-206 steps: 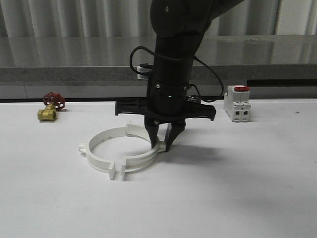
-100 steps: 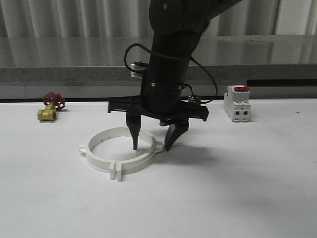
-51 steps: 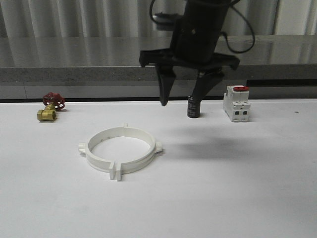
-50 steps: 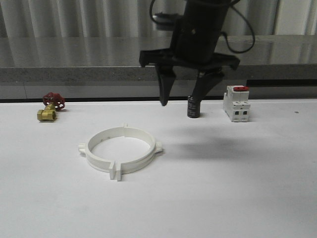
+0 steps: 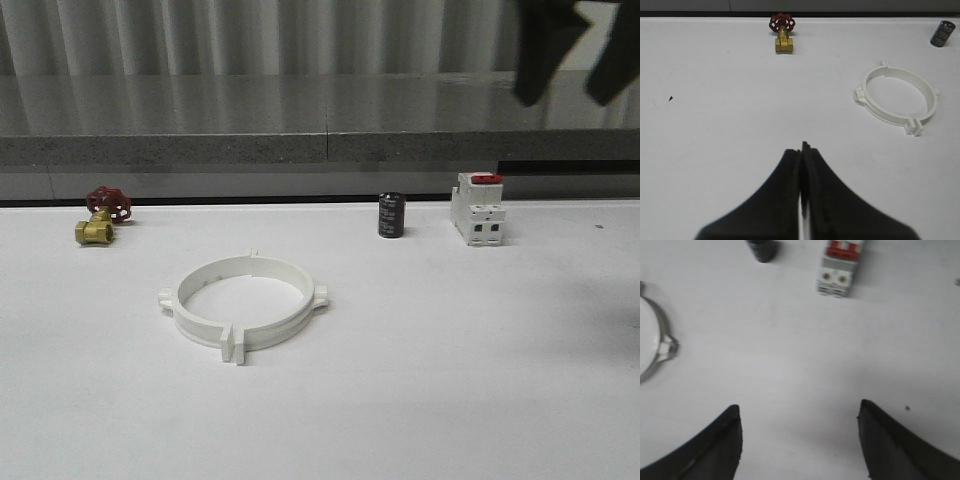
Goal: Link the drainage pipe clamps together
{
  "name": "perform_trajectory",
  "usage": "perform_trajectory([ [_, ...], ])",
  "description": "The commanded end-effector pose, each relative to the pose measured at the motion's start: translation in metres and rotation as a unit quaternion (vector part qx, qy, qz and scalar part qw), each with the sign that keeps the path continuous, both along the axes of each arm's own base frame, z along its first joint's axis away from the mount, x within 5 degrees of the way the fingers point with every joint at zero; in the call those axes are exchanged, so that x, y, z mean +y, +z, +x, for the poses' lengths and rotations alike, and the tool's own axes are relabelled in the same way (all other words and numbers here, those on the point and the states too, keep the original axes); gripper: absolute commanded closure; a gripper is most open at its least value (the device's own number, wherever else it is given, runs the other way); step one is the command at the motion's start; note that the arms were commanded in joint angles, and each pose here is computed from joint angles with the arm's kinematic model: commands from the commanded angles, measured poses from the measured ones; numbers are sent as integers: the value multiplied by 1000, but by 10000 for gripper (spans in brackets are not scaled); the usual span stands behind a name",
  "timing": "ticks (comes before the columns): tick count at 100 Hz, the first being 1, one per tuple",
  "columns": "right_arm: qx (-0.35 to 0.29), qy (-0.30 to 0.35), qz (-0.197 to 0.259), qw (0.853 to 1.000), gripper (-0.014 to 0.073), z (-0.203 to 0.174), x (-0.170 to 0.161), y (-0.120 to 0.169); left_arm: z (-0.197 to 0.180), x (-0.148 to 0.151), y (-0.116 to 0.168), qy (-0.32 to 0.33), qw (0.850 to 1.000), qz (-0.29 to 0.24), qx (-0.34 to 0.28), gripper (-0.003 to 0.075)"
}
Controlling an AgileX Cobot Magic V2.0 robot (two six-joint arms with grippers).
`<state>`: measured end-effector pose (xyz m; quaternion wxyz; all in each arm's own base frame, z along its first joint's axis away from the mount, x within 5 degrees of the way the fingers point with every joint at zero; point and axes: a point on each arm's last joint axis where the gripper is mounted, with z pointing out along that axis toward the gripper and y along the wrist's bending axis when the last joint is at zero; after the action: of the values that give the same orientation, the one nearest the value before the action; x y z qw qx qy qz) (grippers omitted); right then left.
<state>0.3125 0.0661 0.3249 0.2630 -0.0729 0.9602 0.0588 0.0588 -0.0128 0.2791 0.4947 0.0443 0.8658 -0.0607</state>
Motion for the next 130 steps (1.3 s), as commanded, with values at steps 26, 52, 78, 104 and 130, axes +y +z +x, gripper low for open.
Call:
perform_trajectory([
  [26, -108, -113, 2, 988, 94, -110, -70, 26, 3, 0, 13, 4, 999, -11, -41, 741],
  [52, -154, -119, 7, 981, 101, -183, -69, 11, 3, 0, 13, 4, 999, -11, -41, 741],
  [78, -213, -118, 11, 970, 383, -223, -66, 8, 3, 0, 13, 4, 999, -11, -41, 741],
  [104, -212, -118, 9, 970, 663, -227, -66, 8, 3, 0, 13, 4, 999, -11, -41, 741],
  [130, -212, -118, 9, 970, 662, -227, -66, 8, 3, 0, 13, 4, 999, -11, -41, 741],
])
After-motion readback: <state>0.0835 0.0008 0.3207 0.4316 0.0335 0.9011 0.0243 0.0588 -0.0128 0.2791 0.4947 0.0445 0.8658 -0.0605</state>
